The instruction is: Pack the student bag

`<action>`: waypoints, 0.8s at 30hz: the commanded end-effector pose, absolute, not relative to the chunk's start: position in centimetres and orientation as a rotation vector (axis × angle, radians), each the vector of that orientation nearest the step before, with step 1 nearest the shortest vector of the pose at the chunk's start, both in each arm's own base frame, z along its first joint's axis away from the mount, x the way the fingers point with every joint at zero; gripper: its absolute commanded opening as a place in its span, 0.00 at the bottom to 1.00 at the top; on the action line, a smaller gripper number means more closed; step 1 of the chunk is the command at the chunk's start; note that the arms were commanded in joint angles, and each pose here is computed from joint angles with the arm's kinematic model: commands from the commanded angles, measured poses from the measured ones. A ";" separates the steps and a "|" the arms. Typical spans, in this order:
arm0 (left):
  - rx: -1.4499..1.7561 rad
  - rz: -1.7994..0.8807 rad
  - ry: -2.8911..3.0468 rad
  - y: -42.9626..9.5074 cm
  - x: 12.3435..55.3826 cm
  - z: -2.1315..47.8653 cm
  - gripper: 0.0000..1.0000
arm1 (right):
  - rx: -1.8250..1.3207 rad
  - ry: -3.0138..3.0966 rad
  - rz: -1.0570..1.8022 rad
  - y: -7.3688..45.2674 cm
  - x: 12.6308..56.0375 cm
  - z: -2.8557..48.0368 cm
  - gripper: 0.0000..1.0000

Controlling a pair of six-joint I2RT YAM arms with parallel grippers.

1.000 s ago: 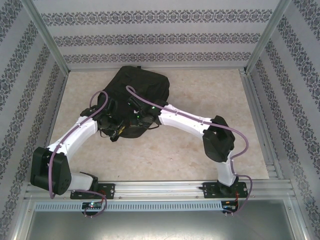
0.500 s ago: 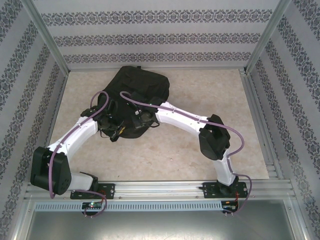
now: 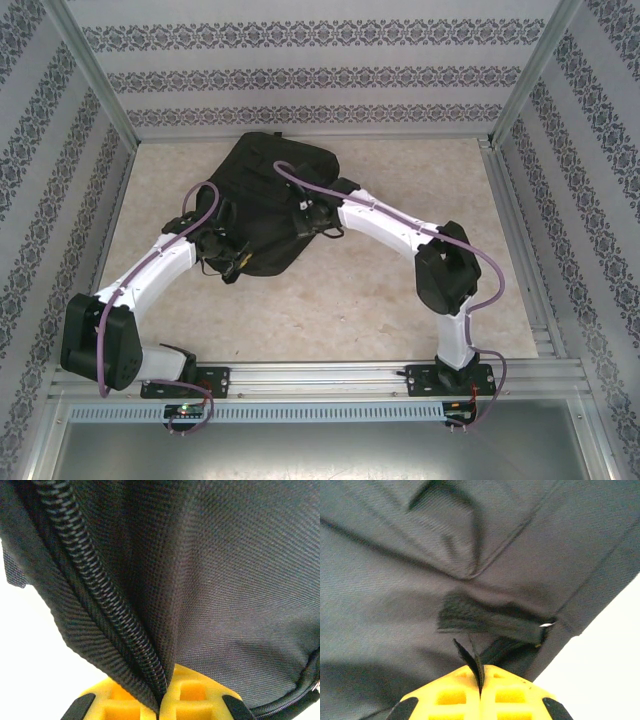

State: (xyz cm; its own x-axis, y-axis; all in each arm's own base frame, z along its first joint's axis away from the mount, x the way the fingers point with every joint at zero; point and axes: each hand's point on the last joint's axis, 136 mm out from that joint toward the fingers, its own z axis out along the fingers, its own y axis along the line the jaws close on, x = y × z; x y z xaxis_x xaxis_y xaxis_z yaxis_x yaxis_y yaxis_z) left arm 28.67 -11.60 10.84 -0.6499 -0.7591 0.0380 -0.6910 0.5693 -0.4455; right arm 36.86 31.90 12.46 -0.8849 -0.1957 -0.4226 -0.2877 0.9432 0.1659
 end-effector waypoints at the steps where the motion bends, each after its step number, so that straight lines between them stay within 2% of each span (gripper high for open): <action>1: -1.150 -0.595 2.646 -11.4 28.1 10.9 0.00 | -0.239 2.612 0.242 27.9 39.5 15.1 0.00; 4: -1.000 -0.693 2.664 -14.6 28.5 12.0 0.00 | -0.250 2.612 0.352 28.6 39.2 15.7 0.00; 5: -0.947 -0.718 2.676 -15.8 28.5 12.2 0.04 | -0.251 2.608 0.356 28.6 39.1 15.7 0.00; 6: -0.899 -0.727 2.697 -17.0 28.2 12.3 0.06 | -0.244 2.602 0.355 28.2 38.9 15.7 0.06; 7: -0.872 -0.727 2.711 -17.9 28.0 12.3 0.06 | -0.232 2.595 0.353 27.7 38.8 15.9 0.20; 9: -0.825 -0.748 2.715 -19.7 27.6 12.2 0.06 | -0.215 2.591 0.341 26.6 38.3 16.2 0.40; 11: -0.813 -0.768 2.701 -21.1 27.5 12.1 0.06 | -0.192 2.562 0.313 25.1 37.8 17.1 0.50; 13: -0.799 -0.797 2.677 -22.5 27.6 12.4 0.06 | -0.140 2.515 0.278 23.1 37.3 18.4 0.66; 14: -0.785 -0.807 2.669 -23.2 27.7 12.6 0.06 | -0.115 2.492 0.278 22.3 37.0 19.1 0.70; 16: -0.727 -0.822 2.657 -25.2 27.8 13.0 0.06 | -0.052 2.443 0.284 20.3 36.6 20.5 0.76; 19: -0.668 -0.811 2.686 -27.6 27.3 12.9 0.05 | 0.024 2.389 0.317 18.1 36.2 22.1 0.79; 24: -0.618 -0.798 2.719 -29.7 26.0 12.3 0.08 | 0.084 2.362 0.326 15.7 36.0 23.0 0.80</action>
